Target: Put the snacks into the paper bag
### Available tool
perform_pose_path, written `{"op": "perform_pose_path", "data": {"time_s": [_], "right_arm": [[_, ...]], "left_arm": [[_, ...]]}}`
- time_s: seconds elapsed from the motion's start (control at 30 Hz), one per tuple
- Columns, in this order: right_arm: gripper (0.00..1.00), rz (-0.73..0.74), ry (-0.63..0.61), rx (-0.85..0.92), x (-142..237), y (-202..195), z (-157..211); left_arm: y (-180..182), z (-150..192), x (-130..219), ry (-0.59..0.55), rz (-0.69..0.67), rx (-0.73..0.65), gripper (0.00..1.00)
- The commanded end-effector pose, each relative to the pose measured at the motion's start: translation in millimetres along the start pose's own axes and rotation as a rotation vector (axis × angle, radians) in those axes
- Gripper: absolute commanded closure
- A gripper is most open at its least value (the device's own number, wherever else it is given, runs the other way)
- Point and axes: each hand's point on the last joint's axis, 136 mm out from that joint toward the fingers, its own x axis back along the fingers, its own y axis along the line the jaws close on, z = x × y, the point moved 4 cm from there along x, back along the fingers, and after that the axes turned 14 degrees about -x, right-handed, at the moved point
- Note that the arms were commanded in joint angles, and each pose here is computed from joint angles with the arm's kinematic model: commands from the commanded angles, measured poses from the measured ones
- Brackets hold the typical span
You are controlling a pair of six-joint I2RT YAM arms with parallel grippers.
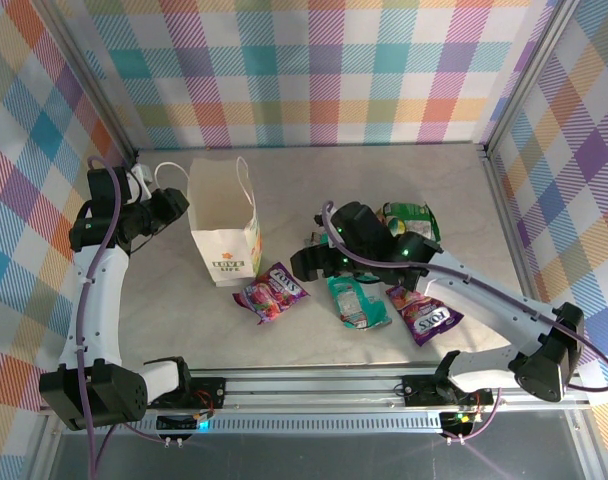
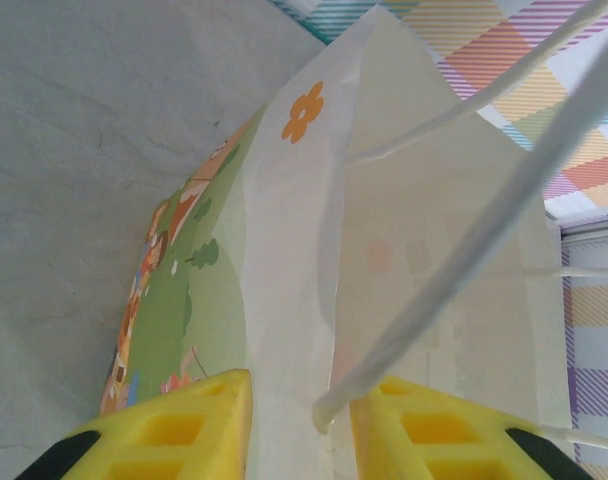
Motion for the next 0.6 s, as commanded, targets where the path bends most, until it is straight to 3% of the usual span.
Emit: {"op": "perform_pose_path", "data": {"time_s": [0.0,0.57], "right_arm": [[0.12,-0.010,0.030,-0.094,0,-8,12],[0.07,0.031,0.208,-0.402,-78,-50,59]], "left_arm": [[-4,-8,12,-0.028,0.015,-0.028,0.68],[-4,-4,13,-0.009,0.005,-0.045,0.68]]}}
